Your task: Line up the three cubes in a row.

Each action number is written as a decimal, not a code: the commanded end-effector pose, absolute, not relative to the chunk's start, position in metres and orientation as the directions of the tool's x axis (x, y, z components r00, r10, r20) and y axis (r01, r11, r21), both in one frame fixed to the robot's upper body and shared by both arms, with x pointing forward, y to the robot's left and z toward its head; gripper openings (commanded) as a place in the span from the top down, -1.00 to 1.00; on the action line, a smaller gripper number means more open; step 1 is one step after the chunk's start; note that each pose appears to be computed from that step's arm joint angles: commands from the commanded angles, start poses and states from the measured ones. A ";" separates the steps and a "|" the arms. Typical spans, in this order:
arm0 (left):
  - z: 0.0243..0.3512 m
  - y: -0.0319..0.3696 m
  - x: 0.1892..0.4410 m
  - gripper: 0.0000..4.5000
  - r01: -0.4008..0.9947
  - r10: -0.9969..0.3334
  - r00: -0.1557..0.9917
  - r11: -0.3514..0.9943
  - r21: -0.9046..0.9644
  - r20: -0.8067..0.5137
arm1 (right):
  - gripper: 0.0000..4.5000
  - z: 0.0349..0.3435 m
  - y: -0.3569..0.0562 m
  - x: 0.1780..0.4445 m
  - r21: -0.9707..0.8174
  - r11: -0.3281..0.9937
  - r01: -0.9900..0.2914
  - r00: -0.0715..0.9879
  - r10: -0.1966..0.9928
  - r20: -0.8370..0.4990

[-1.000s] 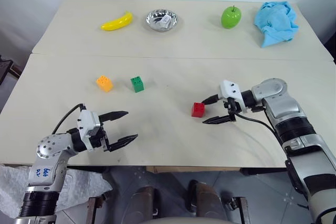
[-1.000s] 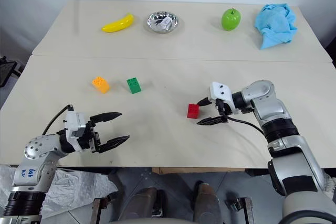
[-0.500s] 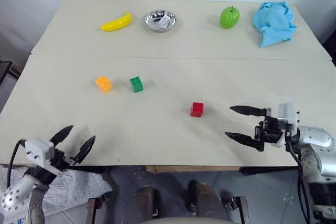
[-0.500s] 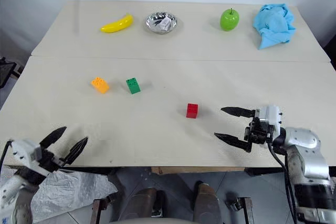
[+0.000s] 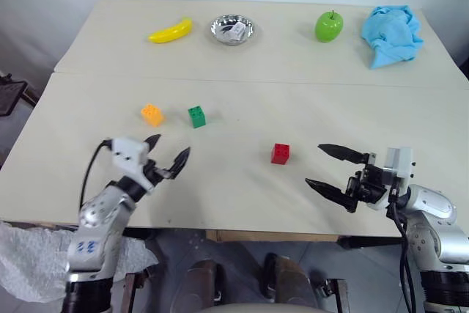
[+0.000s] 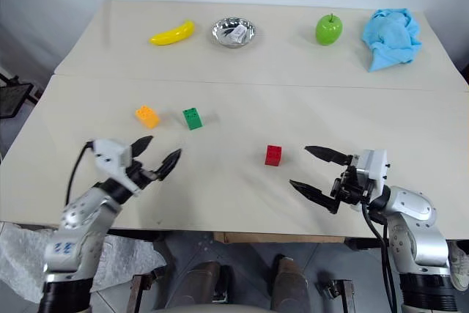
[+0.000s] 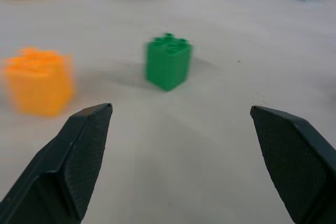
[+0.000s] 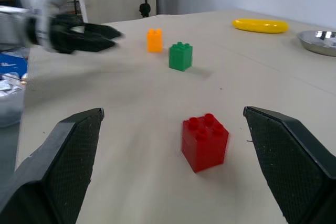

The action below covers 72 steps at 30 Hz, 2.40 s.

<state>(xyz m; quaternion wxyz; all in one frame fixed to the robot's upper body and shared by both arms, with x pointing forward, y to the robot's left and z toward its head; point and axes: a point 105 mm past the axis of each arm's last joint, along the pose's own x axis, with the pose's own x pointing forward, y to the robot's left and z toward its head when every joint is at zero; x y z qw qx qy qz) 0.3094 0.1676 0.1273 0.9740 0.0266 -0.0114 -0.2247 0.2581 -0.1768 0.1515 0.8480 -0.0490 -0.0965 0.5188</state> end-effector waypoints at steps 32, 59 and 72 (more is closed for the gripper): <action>0.127 0.096 0.394 -0.61 0.033 -0.024 0.998 0.984 0.174 -0.055 | -1.00 0.166 -0.152 0.247 -0.142 0.410 -0.901 0.394 0.910 0.131; 0.150 0.112 0.323 0.29 0.950 -0.978 0.210 0.208 0.232 0.019 | -1.00 0.163 -0.181 0.224 -0.126 0.481 -0.868 0.471 0.876 0.102; 0.120 0.069 0.362 0.29 0.968 -0.963 0.018 -0.051 0.248 -0.269 | -1.00 0.156 -0.185 0.214 -0.118 0.516 -0.848 0.511 0.856 0.075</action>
